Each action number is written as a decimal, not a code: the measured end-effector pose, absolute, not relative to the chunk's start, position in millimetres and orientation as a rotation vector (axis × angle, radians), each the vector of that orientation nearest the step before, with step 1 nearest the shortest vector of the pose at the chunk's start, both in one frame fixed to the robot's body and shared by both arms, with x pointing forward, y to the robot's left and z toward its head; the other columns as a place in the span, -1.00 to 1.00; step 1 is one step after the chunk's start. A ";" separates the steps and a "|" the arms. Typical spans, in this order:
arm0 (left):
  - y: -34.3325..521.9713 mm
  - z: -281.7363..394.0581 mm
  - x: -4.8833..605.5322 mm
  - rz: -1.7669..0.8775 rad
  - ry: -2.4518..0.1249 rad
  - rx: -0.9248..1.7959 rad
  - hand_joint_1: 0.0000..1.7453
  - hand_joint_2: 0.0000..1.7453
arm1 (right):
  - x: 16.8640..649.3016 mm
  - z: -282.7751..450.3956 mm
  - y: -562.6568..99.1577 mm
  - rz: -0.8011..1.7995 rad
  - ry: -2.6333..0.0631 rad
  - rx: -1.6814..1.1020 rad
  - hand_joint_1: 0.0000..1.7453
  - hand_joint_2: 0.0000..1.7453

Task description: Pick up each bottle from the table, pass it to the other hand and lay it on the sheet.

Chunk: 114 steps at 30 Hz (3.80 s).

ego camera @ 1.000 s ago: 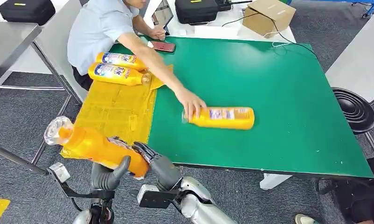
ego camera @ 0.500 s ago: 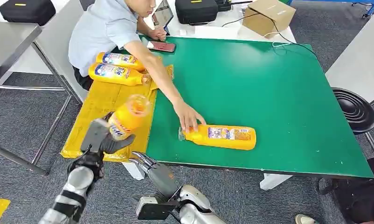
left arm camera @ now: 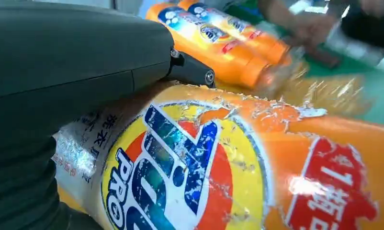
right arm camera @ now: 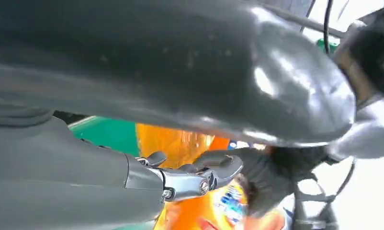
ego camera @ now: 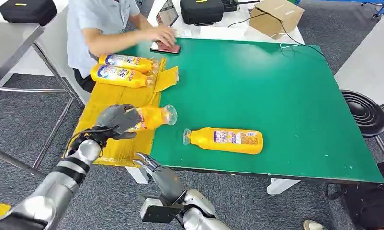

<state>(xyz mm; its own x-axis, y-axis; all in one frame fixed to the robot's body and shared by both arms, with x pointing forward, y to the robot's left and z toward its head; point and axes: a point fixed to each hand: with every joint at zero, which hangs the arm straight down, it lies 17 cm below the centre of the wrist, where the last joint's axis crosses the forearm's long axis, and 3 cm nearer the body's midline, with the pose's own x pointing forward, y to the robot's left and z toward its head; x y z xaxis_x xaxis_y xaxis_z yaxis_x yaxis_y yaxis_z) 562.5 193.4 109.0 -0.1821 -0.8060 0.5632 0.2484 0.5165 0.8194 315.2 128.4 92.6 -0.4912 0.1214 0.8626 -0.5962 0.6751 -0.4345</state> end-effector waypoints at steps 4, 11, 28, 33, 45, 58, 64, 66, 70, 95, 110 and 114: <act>208.5 71.3 569.7 -1.235 -1.227 0.623 1.00 1.00 | 312.7 92.3 131.5 0.920 -1.892 0.392 -1.00 -1.00; 229.0 47.4 571.6 -1.312 -1.071 0.678 1.00 1.00 | 313.4 90.7 132.4 0.925 -1.883 0.397 -1.00 -1.00; 244.2 31.3 564.8 -1.156 -0.993 0.459 -1.00 1.00 | 309.5 95.8 142.2 0.927 -1.874 0.445 -1.00 -1.00; 230.1 38.4 565.4 -1.137 -1.066 0.383 -1.00 1.00 | 308.0 94.3 143.2 0.935 -1.871 0.448 -1.00 -1.00; 211.6 70.2 572.4 -0.895 -1.243 0.142 -1.00 1.00 | 306.2 90.2 143.0 0.951 -1.870 0.444 -1.00 -1.00; 222.2 171.1 596.3 -0.634 -1.548 -0.065 -1.00 1.00 | 301.8 84.9 143.4 0.997 -1.878 0.437 -1.00 -1.00; 229.7 185.7 596.0 -0.614 -1.602 -0.072 -1.00 1.00 | 302.4 84.2 142.5 0.999 -1.880 0.431 -1.00 -1.00; 233.3 198.6 593.4 -0.579 -1.663 -0.084 -1.00 1.00 | 305.5 85.5 139.3 0.987 -1.897 0.409 -1.00 -1.00; 244.7 226.9 573.8 -0.387 -1.826 -0.106 -1.00 1.00 | 320.7 91.7 119.8 0.889 -1.950 0.302 -1.00 1.00; 223.2 161.0 354.2 0.175 -1.873 -0.229 -1.00 1.00 | 388.3 168.5 -206.8 0.288 -2.067 -0.704 -1.00 1.00; 141.2 195.8 355.3 0.124 -1.951 -0.466 -1.00 1.00 | 491.4 67.9 -235.7 0.764 -1.658 -0.812 -1.00 1.00; 134.3 201.2 361.0 0.139 -1.955 -0.501 -1.00 1.00 | 504.8 49.4 -236.0 0.857 -1.577 -0.825 -1.00 1.00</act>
<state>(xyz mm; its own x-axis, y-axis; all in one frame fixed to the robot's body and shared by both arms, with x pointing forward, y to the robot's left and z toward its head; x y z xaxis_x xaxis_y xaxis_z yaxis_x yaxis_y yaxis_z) 361.0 134.3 201.2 -0.3485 0.4058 0.8449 0.2824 0.9050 -0.3181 504.8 -236.0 49.4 -0.1502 0.8638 0.4809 0.0658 0.4941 -0.8669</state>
